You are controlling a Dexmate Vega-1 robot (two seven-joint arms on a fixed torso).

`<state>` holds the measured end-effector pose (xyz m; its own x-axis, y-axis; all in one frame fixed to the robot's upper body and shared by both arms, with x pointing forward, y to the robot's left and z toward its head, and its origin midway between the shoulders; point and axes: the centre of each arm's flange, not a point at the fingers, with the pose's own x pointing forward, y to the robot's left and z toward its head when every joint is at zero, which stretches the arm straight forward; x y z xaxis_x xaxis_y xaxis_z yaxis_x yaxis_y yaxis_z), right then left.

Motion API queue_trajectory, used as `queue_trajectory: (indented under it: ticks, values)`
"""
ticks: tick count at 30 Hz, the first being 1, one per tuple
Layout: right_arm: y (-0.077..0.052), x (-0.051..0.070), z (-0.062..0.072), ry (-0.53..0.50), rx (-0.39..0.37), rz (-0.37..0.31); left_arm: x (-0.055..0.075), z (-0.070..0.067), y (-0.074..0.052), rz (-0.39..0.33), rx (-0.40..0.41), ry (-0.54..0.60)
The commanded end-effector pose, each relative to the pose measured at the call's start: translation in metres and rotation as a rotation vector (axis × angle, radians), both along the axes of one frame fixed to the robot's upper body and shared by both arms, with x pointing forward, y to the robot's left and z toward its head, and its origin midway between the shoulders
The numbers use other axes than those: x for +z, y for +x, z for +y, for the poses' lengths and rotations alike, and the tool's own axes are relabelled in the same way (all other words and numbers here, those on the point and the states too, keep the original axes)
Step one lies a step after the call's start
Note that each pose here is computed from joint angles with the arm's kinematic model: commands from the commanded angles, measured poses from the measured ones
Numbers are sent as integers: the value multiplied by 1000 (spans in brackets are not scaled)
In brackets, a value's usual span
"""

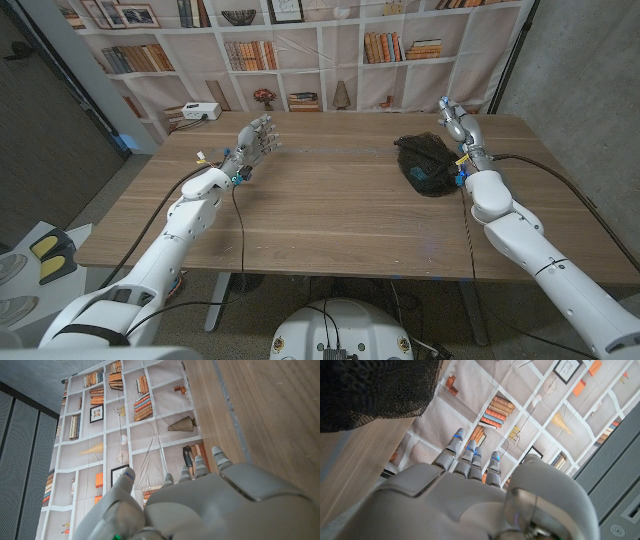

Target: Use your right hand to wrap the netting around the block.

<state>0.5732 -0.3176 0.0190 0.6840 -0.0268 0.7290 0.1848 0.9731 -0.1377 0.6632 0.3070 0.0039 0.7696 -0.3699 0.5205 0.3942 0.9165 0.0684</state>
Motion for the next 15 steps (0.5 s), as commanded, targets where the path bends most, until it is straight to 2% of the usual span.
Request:
queue_trajectory:
  ticks: [1,6,11,15]
  values:
    - [-8,-12,-12,251,202,-62,9,15,-1,-27,-25,10]
    - [-7,-14,-14,338,255,-81,10,22,3,-20,-45,24]
    - [-11,-15,-17,365,191,-52,9,30,7,-20,-63,41]
    - [-17,-15,-8,381,157,-57,3,36,10,-2,-68,24]
